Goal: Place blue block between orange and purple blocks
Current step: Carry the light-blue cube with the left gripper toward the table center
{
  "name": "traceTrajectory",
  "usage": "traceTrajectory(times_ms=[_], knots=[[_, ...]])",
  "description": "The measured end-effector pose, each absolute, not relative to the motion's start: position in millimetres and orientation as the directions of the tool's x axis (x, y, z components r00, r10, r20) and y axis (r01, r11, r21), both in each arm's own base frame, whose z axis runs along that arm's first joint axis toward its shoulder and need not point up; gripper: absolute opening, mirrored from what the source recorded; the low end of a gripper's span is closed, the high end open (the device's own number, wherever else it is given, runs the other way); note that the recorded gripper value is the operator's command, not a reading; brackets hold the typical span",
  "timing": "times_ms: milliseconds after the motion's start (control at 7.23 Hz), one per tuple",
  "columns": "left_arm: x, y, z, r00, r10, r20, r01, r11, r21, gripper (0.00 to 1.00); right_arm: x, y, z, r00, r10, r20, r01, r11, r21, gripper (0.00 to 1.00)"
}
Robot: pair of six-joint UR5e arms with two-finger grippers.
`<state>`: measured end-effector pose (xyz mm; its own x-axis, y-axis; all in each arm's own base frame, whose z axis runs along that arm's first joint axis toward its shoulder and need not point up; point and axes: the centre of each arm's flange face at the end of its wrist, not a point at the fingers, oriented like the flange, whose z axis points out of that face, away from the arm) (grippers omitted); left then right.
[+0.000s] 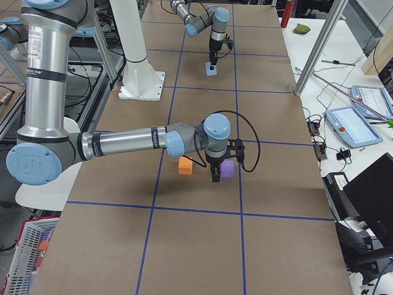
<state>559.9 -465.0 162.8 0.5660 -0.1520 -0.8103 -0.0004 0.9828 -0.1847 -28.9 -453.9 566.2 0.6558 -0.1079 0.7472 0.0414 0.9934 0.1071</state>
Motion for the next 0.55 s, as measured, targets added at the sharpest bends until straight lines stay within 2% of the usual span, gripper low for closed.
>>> traceTrajectory(times_ms=[138,277,415,553], knots=[[605,-467,126,0.579,-0.143,-0.802,0.014,0.986,-0.165,0.04,-32,-454,566,0.655,-0.114,0.747,0.048,0.993,0.109,1.0],[636,-470,101,0.595,-0.135,-0.792,0.025,0.988,-0.149,0.18,-34,-454,565,0.655,-0.118,0.747,0.053,0.993,0.11,1.0],[654,-466,92,0.608,-0.122,-0.784,0.036,0.991,-0.126,0.41,-36,-454,565,0.654,-0.121,0.746,0.057,0.992,0.111,1.0],[667,-460,91,0.621,-0.097,-0.778,0.044,0.995,-0.089,0.52,-37,-454,565,0.654,-0.123,0.746,0.06,0.992,0.111,1.0]])
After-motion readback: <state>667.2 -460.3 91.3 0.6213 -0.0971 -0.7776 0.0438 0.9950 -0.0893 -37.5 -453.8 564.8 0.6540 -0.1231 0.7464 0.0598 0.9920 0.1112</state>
